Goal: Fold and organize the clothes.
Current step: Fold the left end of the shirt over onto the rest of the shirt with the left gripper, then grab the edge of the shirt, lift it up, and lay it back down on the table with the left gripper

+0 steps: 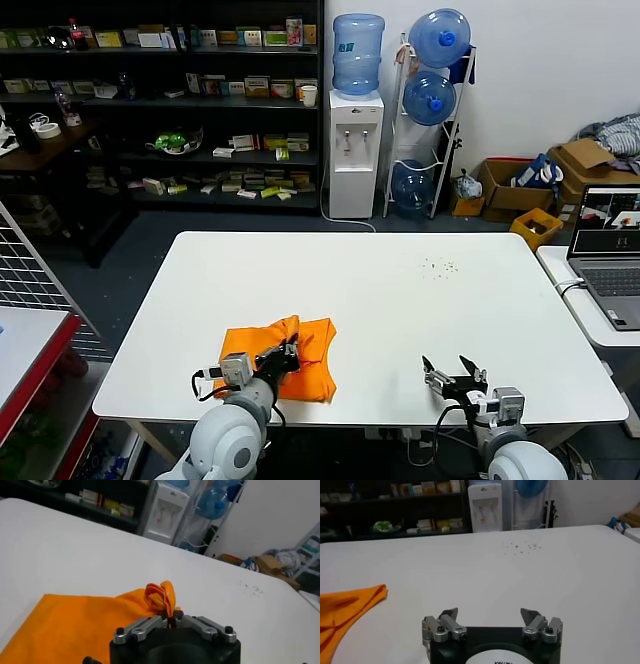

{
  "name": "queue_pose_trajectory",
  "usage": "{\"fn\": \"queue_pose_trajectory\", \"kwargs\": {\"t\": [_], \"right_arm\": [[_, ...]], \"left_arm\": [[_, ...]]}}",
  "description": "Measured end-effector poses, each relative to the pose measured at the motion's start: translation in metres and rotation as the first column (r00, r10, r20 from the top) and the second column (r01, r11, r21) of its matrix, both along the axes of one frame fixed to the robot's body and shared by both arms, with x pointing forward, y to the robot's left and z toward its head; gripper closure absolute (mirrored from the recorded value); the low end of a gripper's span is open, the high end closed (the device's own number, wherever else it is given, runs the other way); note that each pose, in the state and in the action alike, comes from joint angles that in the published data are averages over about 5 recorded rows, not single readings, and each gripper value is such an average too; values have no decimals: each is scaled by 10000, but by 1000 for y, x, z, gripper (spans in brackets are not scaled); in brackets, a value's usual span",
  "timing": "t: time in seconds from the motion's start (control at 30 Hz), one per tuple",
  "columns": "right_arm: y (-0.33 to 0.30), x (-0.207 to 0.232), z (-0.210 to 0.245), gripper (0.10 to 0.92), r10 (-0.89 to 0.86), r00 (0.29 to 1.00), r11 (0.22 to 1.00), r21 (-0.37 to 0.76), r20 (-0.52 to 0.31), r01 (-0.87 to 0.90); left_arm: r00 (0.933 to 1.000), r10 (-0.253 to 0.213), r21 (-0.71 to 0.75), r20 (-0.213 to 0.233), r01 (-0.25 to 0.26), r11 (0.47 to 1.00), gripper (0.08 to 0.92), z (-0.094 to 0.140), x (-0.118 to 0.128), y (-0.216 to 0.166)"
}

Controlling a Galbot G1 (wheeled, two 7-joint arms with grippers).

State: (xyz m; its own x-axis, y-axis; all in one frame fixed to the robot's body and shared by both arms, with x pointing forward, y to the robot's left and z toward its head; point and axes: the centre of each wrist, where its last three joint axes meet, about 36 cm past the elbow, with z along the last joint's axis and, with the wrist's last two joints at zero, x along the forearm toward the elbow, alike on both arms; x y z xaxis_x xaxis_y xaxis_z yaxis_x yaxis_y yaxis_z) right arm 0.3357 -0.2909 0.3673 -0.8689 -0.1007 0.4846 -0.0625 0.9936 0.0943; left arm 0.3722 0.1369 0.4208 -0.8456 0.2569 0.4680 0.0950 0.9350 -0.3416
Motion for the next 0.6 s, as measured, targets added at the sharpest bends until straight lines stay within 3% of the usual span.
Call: {"fn": "queue_pose_trajectory", "kwargs": {"t": [0.33, 0.6], "right_arm": [[1, 1, -2, 200, 35, 10000, 10000, 52, -21, -34], [1, 0, -4, 200, 67, 10000, 9999, 125, -29, -67]], "left_arm": [[9996, 6, -410, 292, 6, 9992, 535, -2, 4, -9], [9982, 365, 199, 481, -375, 9991, 301, -14, -4, 33]]}}
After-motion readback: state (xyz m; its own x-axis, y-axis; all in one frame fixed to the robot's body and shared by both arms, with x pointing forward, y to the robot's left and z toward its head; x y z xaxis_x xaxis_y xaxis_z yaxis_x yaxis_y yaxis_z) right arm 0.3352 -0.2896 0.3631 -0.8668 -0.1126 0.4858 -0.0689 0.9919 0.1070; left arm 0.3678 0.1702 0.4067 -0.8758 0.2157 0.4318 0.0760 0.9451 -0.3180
